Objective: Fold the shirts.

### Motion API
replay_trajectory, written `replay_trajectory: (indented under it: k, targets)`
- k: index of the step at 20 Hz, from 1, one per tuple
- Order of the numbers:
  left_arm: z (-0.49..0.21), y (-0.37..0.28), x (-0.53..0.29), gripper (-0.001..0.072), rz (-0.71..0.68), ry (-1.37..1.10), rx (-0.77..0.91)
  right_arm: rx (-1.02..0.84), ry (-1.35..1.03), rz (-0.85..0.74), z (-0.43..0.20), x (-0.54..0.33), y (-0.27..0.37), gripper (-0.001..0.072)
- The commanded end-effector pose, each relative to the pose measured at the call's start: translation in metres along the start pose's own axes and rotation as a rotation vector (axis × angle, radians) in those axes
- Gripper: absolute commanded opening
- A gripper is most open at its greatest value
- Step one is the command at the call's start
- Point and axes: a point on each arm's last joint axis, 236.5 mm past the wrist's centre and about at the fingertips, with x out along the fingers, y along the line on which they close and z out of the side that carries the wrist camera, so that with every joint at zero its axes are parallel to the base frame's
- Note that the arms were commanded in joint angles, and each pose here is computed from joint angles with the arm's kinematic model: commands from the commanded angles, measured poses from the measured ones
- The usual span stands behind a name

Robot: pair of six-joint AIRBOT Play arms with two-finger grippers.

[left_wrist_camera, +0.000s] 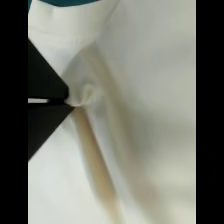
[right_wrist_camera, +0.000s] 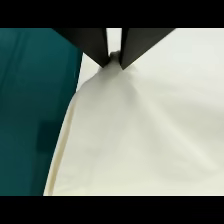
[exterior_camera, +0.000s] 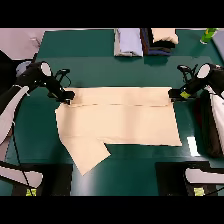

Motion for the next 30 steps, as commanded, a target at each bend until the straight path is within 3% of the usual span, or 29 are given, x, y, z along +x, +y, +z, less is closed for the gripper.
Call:
replay_trajectory:
  k: [1,2,5,8,9,10,11,16,22,24,28,29,30]
  targets:
    - [-0.002,0.003,-0.015,0.0303,0.024,-0.032,-0.012,0.004,-0.012,0.002,0.001,-0.01,0.003,0.0297]
    - [0.001,0.005,-0.028,0.0469,0.044,-0.069,-0.016,0.0,-0.04,0.001,0.007,-0.02,0.004,0.0362]
    - [-0.009,0.001,-0.07,0.0468,0.067,-0.14,-0.026,-0.004,-0.116,-0.011,0.009,-0.057,0.002,0.0363]
    - [-0.041,-0.005,-0.086,0.0467,0.06,-0.189,-0.057,0.032,-0.089,-0.014,-0.032,-0.067,-0.007,0.0371]
    - [-0.057,-0.006,-0.083,0.0467,0.055,-0.19,-0.077,0.052,-0.054,-0.014,-0.054,-0.063,-0.012,0.039]
    - [-0.073,-0.008,-0.079,0.0467,0.048,-0.189,-0.09,0.074,-0.01,-0.013,-0.078,-0.056,-0.016,0.0494]
    - [-0.091,-0.009,-0.073,0.0467,0.038,-0.186,-0.111,0.098,0.03,-0.011,-0.1,-0.049,-0.019,0.0533]
    - [-0.154,-0.011,-0.043,0.0467,0.017,-0.153,-0.182,0.215,0.176,0.0,-0.193,-0.01,-0.025,0.0528]
    - [-0.163,-0.015,-0.029,0.0467,-0.008,-0.134,-0.195,0.275,0.262,0.066,-0.237,0.023,-0.006,0.0524]
    - [-0.162,-0.015,-0.029,0.0467,-0.009,-0.14,-0.195,0.28,0.246,0.071,-0.234,0.026,-0.005,0.0479]
    - [-0.162,-0.015,-0.029,0.0467,-0.009,-0.138,-0.195,0.286,0.233,0.076,-0.228,0.031,-0.005,0.0467]
    - [-0.163,-0.015,-0.029,0.0467,-0.01,-0.136,-0.195,0.289,0.253,0.079,-0.23,0.033,-0.005,0.0444]
    - [-0.164,-0.016,-0.029,0.0467,-0.01,-0.129,-0.195,0.292,0.272,0.08,-0.232,0.036,-0.005,0.0364]
